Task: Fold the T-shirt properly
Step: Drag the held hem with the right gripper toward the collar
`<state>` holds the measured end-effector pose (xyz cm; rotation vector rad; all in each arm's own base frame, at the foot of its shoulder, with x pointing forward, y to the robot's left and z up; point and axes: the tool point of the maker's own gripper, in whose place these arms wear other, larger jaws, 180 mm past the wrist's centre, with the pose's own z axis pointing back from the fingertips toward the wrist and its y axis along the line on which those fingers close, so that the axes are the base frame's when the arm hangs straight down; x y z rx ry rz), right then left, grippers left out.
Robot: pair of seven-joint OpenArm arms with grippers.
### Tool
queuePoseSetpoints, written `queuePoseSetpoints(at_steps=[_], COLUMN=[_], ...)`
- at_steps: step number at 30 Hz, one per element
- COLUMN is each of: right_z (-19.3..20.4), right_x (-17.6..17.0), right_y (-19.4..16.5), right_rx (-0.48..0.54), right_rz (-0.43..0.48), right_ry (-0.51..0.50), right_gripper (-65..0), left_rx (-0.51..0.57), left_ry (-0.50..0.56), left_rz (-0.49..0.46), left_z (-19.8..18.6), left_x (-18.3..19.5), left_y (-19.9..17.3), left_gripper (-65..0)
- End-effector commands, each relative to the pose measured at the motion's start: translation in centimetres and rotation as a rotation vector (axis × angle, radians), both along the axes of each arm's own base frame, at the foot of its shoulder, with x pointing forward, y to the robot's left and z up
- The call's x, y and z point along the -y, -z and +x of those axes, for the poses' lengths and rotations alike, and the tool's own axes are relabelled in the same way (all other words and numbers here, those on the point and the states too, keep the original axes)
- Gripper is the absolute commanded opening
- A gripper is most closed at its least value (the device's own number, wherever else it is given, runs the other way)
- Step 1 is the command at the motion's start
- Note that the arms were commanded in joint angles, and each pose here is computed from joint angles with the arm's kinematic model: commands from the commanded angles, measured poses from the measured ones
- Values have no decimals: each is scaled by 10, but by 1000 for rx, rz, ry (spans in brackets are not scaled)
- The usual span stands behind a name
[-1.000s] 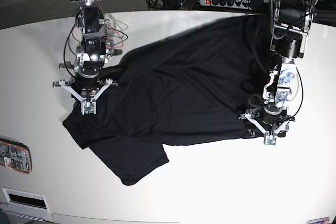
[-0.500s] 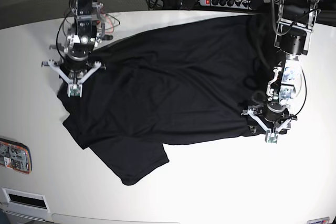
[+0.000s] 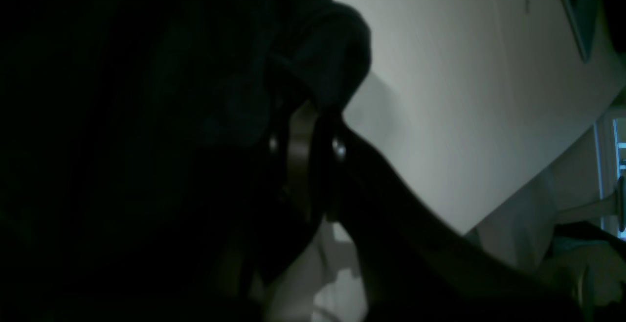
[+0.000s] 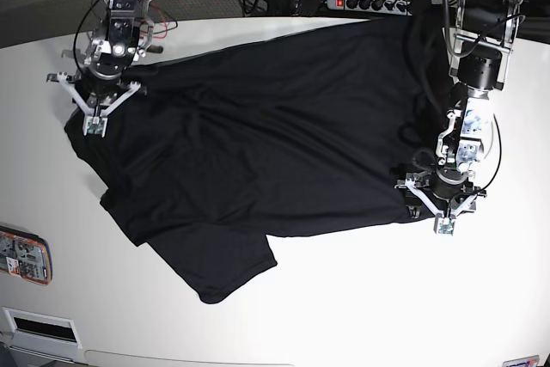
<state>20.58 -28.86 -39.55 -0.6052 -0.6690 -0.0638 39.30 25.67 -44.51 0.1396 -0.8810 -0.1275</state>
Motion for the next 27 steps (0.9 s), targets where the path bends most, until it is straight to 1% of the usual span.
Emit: queuePoseSetpoints(at_steps=[1, 5, 8, 10, 13, 15, 17, 21, 27], right_z=[5, 3, 2, -1, -5, -3, 3, 11, 13], right_x=[5, -4, -5, -6, -6, -6, -5, -6, -7], right_y=[-11, -7, -6, -5, -3, -8, -22, -46, -50], right_rx=[32, 33, 32, 25, 13, 30, 68, 135, 148], right_rz=[-32, -6, -3, -3, -2, -6, -15, -31, -32], right_ry=[-4, 7, 7, 3, 4, 5, 2, -6, -10], right_gripper=[-650, -650, -494, -408, -322, -282, -261, -260, -260], left_rx=[-151, -151, -151, -151, -151, -151, -166, -172, -165], left_ry=[-15, -15, -15, -15, -15, -15, -15, -13, -14], left_rz=[54, 54, 54, 54, 54, 54, 54, 53, 53], left_z=[-26, -26, -26, -26, -26, -26, -34, -38, -37], left_x=[-13, -13, -13, -13, -13, -13, -13, -12, -13], left_y=[25, 25, 25, 25, 25, 25, 30, 33, 31], left_gripper=[-229, -229, -229, -229, -229, -229, -229, -229, -229])
